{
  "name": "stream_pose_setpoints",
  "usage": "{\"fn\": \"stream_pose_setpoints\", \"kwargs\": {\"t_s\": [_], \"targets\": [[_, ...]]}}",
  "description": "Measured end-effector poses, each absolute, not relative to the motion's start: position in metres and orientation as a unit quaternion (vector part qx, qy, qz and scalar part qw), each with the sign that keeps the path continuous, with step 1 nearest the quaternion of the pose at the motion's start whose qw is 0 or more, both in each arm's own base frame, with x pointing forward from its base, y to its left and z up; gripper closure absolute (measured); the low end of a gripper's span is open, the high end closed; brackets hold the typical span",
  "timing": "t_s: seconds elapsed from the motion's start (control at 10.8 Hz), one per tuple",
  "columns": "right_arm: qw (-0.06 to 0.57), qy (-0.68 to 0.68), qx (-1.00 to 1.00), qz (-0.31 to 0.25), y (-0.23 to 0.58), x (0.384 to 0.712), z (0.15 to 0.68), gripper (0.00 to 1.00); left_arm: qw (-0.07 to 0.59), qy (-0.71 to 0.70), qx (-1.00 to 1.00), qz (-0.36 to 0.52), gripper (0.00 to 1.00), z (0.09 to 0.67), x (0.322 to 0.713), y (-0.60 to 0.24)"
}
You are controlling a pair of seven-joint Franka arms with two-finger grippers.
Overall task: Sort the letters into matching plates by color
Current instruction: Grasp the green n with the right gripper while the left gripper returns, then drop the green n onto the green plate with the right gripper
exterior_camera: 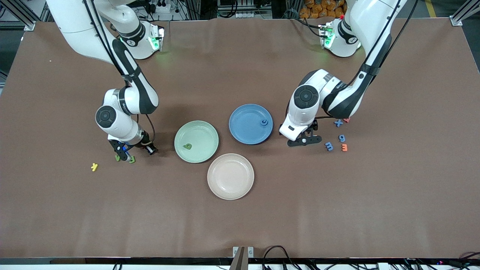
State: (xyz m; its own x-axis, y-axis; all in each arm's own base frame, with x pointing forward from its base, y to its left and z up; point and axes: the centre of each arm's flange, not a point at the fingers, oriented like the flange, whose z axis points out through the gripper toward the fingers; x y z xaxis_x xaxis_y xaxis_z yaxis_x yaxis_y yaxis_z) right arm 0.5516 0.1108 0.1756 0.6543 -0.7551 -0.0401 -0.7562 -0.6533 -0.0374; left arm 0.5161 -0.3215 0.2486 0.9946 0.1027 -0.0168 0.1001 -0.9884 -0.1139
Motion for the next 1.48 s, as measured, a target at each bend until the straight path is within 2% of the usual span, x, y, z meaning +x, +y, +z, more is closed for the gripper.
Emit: {"fn": "stream_pose_setpoints", "kwargs": {"t_s": [0.28, 0.74, 1.11, 1.48], "targets": [[0.025, 0.408, -0.913, 0.010, 0.110, 0.550, 0.177, 0.74, 0.040, -0.070, -0.997, 0.004, 0.00, 0.235, 0.522, -0.295], [0.023, 0.370, -0.928, 0.016, 0.110, 0.548, 0.177, 0.74, 0.031, -0.103, -0.994, 0.001, 0.00, 0.232, 0.536, -0.258], [0.013, 0.211, -0.975, 0.068, 0.117, 0.555, 0.207, 0.74, 0.008, -0.124, -0.992, -0.014, 0.00, 0.222, 0.538, -0.234], [0.008, 0.104, -0.992, 0.071, 0.130, 0.569, 0.240, 0.74, -0.010, -0.137, -0.990, -0.024, 0.00, 0.209, 0.532, -0.218]]}}
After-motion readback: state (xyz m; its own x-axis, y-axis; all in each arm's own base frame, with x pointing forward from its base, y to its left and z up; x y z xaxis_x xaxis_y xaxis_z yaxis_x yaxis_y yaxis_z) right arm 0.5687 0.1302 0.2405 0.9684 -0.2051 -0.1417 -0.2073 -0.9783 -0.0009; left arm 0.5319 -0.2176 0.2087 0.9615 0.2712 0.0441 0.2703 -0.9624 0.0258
